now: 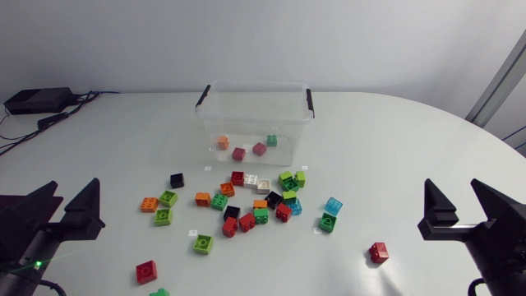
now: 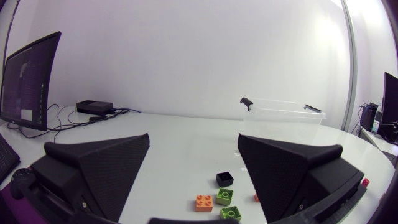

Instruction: Place the duplo bricks in the container

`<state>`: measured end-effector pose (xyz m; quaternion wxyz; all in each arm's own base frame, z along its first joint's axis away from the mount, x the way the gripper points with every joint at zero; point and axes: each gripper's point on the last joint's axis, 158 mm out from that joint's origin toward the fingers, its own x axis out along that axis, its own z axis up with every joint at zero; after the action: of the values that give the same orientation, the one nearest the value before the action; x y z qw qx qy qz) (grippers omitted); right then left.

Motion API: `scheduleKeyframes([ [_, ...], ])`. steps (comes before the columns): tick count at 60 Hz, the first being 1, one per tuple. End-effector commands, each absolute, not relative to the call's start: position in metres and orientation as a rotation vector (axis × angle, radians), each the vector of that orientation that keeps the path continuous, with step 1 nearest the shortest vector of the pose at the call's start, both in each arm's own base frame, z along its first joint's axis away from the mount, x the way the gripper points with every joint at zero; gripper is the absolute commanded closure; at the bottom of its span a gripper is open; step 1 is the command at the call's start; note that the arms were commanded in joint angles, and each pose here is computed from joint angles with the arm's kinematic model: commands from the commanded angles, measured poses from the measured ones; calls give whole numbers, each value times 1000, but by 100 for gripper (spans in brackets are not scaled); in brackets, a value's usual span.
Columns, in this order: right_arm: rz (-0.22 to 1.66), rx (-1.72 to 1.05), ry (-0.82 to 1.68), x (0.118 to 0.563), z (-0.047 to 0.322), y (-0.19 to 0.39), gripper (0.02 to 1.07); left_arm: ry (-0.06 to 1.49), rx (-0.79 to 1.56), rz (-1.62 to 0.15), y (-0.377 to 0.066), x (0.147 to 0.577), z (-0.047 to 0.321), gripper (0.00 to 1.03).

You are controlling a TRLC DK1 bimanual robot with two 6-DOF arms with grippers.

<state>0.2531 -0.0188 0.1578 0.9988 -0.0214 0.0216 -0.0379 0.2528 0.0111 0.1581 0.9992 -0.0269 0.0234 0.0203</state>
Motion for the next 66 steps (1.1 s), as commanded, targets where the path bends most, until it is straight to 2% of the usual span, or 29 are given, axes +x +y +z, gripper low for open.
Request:
scheduleKeyframes([
  [1,-65,-15,61,254,148,-16,6,66,-62,43,11,253,149,4],
  [26,-59,-19,44,254,152,-15,6,52,-54,41,11,253,153,5],
  [45,-60,-22,25,253,162,-15,6,25,-53,33,9,249,181,6],
  [66,-31,-20,24,254,183,-6,6,125,-71,13,3,263,195,6],
])
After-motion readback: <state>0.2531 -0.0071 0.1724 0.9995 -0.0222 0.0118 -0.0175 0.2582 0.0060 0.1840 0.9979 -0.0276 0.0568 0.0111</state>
